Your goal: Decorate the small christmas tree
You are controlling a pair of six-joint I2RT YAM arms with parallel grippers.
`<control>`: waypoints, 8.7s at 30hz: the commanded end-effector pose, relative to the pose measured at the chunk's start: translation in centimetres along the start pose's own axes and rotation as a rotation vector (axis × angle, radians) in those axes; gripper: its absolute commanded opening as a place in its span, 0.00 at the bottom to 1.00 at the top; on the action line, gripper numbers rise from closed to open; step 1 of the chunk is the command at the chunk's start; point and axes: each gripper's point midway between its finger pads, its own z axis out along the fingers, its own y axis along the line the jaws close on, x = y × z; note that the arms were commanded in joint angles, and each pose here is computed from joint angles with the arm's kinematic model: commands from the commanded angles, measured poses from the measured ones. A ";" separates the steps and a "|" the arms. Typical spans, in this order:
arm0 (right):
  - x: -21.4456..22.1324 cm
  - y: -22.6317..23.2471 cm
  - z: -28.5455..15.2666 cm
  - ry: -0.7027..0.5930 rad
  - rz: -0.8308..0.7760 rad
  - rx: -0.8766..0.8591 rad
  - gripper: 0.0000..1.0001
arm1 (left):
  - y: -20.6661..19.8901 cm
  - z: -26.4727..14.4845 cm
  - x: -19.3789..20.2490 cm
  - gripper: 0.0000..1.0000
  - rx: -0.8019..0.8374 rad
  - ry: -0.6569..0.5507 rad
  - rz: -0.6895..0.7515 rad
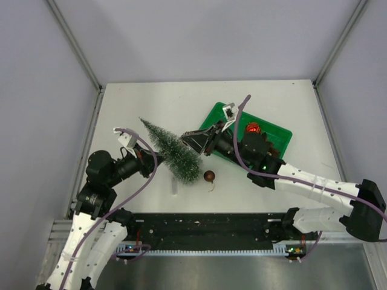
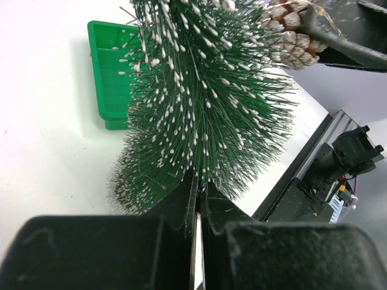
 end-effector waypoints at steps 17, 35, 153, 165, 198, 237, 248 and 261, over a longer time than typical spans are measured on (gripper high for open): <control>0.0 5.5 1.4 -0.009 0.027 -0.168 0.24 | -0.8 0.0 -1.4 0.00 0.036 -0.051 0.021; 0.6 4.6 2.5 -0.013 -0.028 -0.110 0.48 | -1.1 0.2 -1.5 0.00 0.057 -0.059 0.011; -5.8 -5.4 -5.5 0.268 -0.077 0.367 0.28 | -0.2 0.2 -1.0 0.00 0.023 -0.056 0.002; -5.4 5.4 -3.1 0.074 0.002 0.035 0.28 | -0.4 0.0 -0.8 0.00 0.032 -0.058 -0.007; -3.7 5.2 0.6 -0.093 0.018 -0.024 0.27 | -1.2 -0.3 -0.6 0.00 0.069 -0.066 -0.004; -2.7 1.2 -1.7 -0.134 -0.038 0.077 0.22 | -1.7 -0.3 -0.7 0.00 0.097 -0.073 -0.003; -2.7 3.1 -2.2 -0.139 0.035 0.008 0.20 | -1.6 -0.3 -0.8 0.00 0.090 -0.080 -0.009; -2.9 4.8 -2.0 -0.146 0.060 -0.039 0.18 | -1.3 -0.2 -0.8 0.00 0.079 -0.081 -0.014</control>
